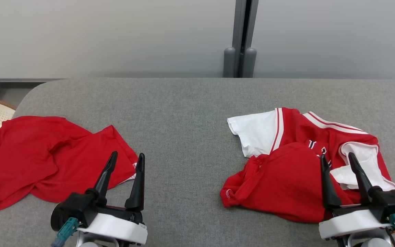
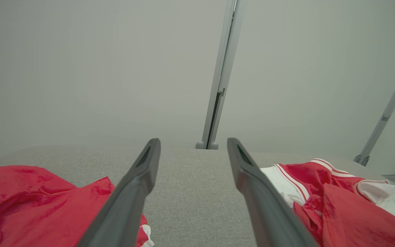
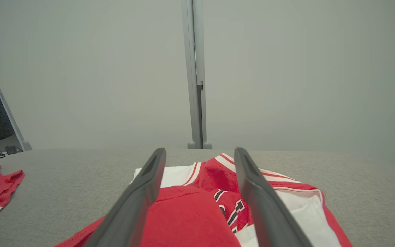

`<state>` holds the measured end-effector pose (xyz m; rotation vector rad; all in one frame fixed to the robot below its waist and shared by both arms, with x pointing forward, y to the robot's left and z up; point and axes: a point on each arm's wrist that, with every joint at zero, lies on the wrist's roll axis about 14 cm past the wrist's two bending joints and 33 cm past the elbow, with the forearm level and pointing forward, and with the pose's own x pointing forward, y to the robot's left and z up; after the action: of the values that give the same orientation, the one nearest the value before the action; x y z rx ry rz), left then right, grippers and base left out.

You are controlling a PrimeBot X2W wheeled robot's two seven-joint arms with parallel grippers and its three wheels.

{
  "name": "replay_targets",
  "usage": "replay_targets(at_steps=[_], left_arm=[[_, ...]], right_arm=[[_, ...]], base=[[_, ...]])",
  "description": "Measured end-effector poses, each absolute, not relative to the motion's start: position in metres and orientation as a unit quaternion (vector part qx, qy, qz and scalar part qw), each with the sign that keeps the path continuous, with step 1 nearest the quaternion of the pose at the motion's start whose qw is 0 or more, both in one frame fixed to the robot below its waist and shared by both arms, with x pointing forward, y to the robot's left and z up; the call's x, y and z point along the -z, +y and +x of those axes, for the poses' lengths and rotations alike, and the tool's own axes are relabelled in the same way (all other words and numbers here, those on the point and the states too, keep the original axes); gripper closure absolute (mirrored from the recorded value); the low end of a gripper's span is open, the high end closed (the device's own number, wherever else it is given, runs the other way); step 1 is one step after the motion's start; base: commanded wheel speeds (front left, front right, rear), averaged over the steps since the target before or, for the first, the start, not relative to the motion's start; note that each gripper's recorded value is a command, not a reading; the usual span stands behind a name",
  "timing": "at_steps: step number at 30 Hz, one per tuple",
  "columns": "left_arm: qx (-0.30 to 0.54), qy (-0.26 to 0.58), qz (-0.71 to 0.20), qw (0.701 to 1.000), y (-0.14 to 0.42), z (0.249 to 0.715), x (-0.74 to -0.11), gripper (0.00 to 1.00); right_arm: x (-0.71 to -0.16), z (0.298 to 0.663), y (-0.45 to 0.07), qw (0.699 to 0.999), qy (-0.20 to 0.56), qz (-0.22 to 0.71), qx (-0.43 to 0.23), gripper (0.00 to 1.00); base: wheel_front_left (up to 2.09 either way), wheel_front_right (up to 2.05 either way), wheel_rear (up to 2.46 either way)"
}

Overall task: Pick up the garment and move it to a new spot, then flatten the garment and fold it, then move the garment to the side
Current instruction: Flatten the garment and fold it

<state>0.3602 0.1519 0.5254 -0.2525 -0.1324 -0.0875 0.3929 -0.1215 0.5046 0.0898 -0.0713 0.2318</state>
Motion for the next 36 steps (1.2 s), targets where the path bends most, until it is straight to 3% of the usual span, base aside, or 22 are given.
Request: replay_targets(at_steps=[11,17,18,19,26,32,36], left_arm=[[0.046,-0.024,-0.131,0.99,0.149,0.375,-0.498,0.0],[0.029,-0.012,-0.133,0.991,0.157,0.379,-0.49,0.0],[0.027,-0.011,-0.133,0.991,0.158,0.378,-0.489,0.0],[0.026,-0.01,-0.133,0.991,0.159,0.378,-0.489,0.0],[0.023,-0.011,-0.14,0.99,0.159,0.379,-0.49,0.0],[0.023,-0.024,-0.143,0.989,0.158,0.377,-0.499,0.0],[0.014,-0.037,-0.141,0.989,0.164,0.376,-0.507,0.0]], right_arm=[[-0.439,0.439,-0.119,0.989,0.09,0.026,-0.111,0.0],[-0.403,0.447,-0.106,0.978,0.16,0.038,-0.125,0.0],[-0.399,0.446,-0.103,0.977,0.165,0.038,-0.129,0.53],[-0.398,0.446,-0.1,0.976,0.168,0.038,-0.135,1.0],[-0.413,0.445,-0.085,0.977,0.129,0.041,-0.165,1.0],[-0.468,0.458,-0.077,0.982,0.03,0.042,-0.179,1.0],[-0.506,0.453,-0.046,0.973,-0.027,0.048,-0.224,1.0]], base=[[0.0,0.0,0.0],[0.0,0.0,0.0],[0.0,0.0,0.0],[0.0,0.0,0.0],[0.0,0.0,0.0],[0.0,0.0,0.0],[0.0,0.0,0.0]])
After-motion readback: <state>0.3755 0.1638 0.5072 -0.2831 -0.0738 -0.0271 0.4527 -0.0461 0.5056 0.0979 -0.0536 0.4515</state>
